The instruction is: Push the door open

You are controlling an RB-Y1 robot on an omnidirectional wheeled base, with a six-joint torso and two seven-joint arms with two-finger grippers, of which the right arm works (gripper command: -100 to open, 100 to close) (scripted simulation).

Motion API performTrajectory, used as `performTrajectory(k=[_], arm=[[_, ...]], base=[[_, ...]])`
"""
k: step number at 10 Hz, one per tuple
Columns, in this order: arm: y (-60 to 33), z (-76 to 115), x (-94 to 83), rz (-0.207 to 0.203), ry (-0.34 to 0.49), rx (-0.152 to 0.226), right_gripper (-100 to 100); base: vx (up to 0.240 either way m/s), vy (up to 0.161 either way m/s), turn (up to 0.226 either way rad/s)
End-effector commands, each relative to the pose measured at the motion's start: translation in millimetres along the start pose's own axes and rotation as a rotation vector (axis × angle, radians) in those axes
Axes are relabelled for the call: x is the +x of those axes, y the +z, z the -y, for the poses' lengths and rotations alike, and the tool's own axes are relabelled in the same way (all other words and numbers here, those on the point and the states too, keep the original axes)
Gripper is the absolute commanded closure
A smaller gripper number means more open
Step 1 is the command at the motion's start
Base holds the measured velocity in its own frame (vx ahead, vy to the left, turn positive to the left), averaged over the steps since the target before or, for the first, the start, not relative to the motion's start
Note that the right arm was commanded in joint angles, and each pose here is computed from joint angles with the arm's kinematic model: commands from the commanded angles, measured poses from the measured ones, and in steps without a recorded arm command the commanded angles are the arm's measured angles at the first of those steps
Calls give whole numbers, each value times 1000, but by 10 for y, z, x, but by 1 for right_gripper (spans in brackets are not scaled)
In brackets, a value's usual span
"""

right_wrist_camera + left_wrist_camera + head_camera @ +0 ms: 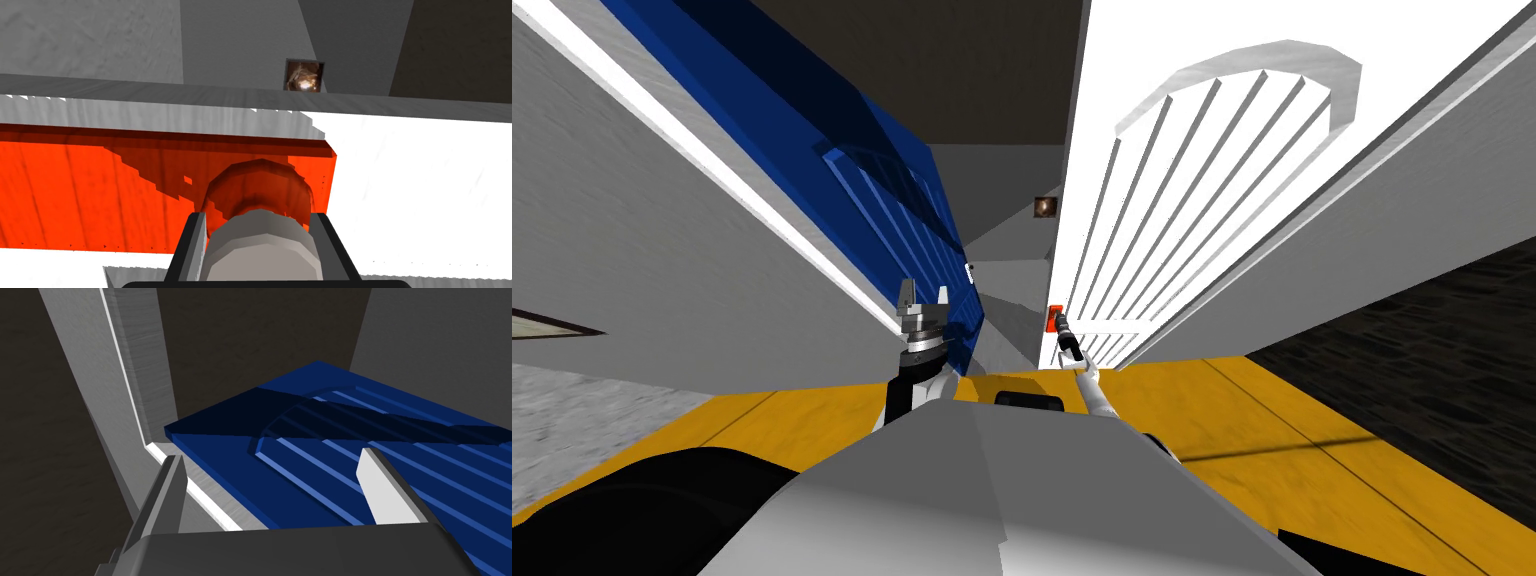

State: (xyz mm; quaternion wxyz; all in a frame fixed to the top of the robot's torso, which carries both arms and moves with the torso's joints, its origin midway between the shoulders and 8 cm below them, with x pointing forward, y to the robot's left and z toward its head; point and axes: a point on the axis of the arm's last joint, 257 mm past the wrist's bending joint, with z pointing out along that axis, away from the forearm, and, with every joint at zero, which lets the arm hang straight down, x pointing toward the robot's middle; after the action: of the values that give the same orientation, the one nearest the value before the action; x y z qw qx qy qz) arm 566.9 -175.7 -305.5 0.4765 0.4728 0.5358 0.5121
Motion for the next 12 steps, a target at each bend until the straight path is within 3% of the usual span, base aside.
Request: performTrajectory(k=[1,12], arm=[[34,-81,-206,26,-15,-16,100],[-30,-105,-992,157,-34,-19,100]], base=[[163,63,-33],[160,93,-78]])
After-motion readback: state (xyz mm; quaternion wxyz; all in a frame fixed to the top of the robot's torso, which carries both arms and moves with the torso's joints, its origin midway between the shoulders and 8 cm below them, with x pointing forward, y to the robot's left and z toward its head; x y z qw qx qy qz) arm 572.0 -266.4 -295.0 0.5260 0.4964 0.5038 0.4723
